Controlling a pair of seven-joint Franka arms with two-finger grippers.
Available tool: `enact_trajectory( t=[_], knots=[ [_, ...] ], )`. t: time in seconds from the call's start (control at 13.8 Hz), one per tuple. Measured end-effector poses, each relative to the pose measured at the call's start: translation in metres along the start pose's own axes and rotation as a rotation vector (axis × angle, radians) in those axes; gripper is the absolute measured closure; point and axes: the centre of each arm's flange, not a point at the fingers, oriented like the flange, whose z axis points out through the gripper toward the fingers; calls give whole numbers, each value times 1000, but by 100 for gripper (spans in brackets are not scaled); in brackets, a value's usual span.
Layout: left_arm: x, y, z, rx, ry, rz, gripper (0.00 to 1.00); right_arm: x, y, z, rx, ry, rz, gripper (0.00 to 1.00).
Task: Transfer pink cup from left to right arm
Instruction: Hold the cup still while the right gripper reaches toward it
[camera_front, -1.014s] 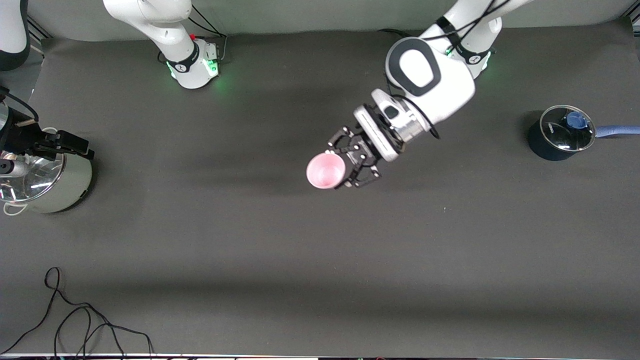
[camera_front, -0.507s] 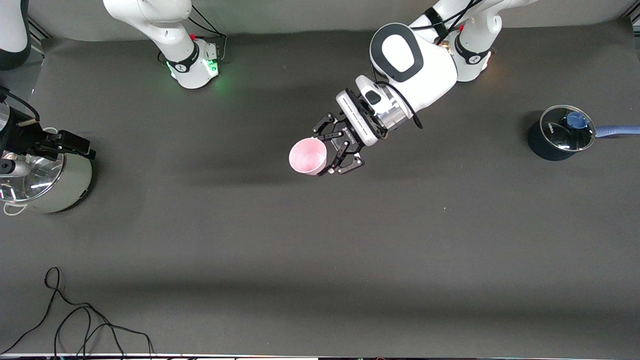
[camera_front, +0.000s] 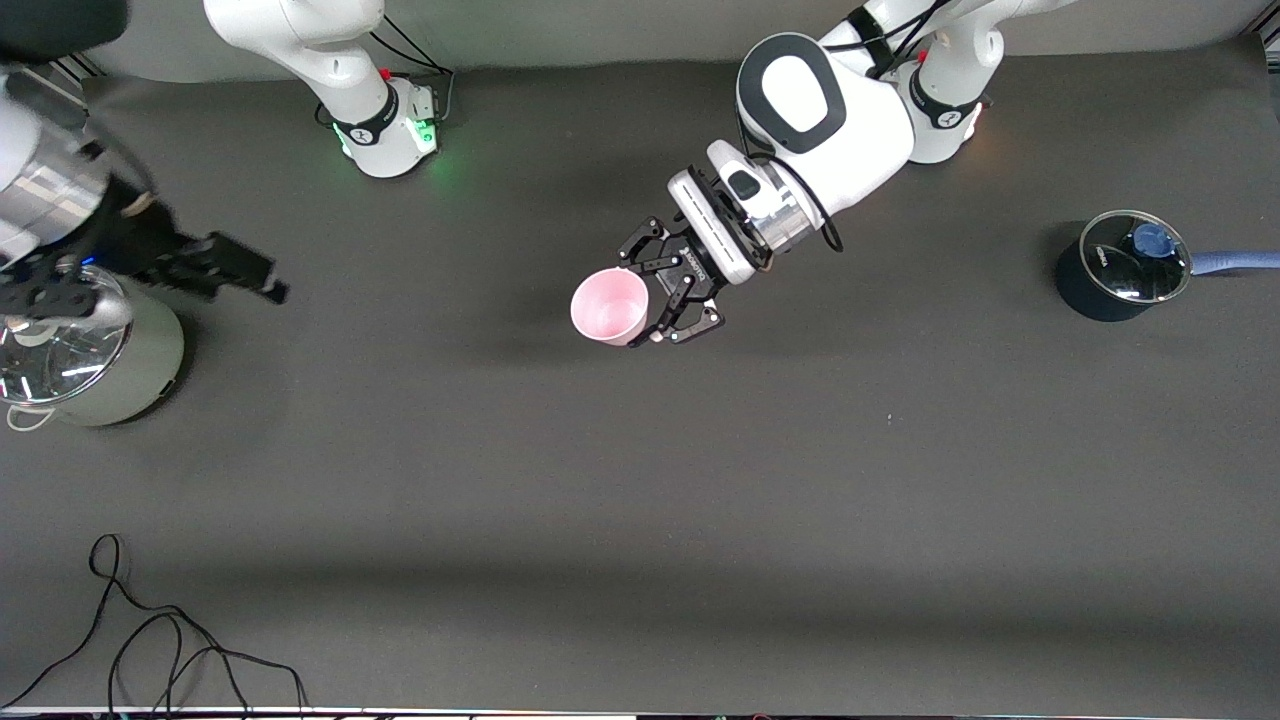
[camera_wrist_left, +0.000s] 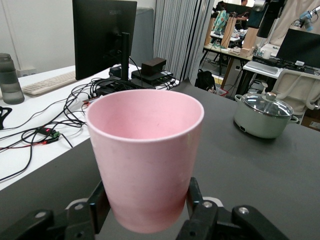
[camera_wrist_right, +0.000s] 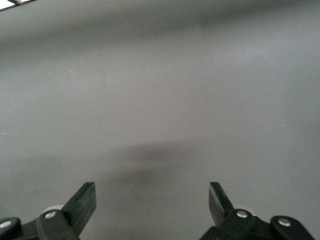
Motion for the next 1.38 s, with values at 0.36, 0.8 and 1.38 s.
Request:
enact_trajectory(
  t=[0.36,0.8,1.38],
  knots=[
    [11,-2,-2,6,21,-9,35,-35,-105,8,29,-2,28,0],
    [11,-2,-2,7,21,-11,35,-31,-186,46,93,38,132,0],
    [11,-2,-3,11,20,-16,35,-39,-229,73,141,64,166,0]
  ],
)
